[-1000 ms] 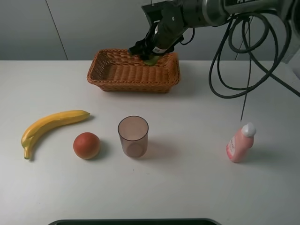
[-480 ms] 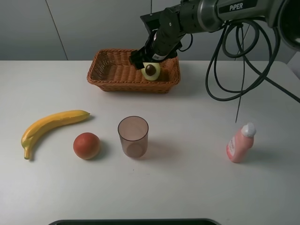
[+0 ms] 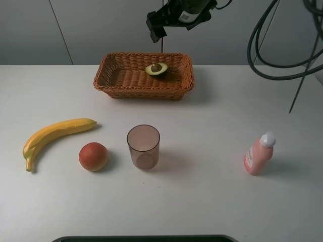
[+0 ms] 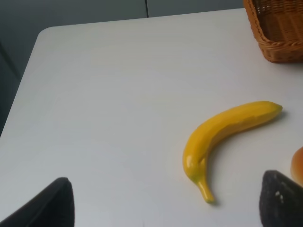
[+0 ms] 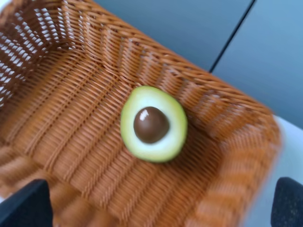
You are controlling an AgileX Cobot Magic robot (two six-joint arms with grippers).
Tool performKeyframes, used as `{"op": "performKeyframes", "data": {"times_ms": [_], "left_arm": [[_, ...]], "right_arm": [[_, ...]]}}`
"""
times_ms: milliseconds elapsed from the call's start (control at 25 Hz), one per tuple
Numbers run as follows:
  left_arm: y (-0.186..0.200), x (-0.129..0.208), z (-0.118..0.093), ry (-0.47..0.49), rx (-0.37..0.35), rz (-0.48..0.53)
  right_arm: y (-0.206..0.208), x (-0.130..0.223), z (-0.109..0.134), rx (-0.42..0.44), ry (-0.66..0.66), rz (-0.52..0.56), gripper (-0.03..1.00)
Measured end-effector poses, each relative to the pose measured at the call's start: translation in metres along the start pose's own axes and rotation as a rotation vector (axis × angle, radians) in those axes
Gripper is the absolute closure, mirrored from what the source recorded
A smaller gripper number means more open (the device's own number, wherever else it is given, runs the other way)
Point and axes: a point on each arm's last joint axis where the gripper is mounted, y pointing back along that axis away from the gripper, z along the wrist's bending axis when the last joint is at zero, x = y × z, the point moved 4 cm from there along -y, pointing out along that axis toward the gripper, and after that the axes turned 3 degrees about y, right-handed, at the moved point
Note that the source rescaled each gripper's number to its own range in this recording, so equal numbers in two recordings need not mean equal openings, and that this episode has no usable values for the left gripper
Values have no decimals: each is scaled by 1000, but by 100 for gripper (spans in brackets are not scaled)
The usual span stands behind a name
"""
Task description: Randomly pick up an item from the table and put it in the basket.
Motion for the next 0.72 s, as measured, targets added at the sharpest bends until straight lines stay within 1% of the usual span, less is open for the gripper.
{"op": "performKeyframes", "data": {"times_ms": [40, 160, 280, 320, 440, 600, 720], "left_arm": [[0, 0, 0, 0, 0, 0], [0, 0, 0, 0, 0, 0], [0, 0, 0, 0, 0, 0], [0, 0, 0, 0, 0, 0], [0, 0, 0, 0, 0, 0], [0, 0, 0, 0, 0, 0], [0, 0, 0, 0, 0, 0]], "right_arm": [[20, -1, -2, 3, 8, 2, -3], [93, -2, -9, 17, 56, -48, -3], [158, 15, -9, 6, 106, -79, -3], [180, 24, -9, 1, 113, -87, -3], [228, 61, -8, -6, 121, -95, -3], [269, 117, -4, -14, 113, -124, -3], [285, 161, 4, -46, 97, -148, -3]]}}
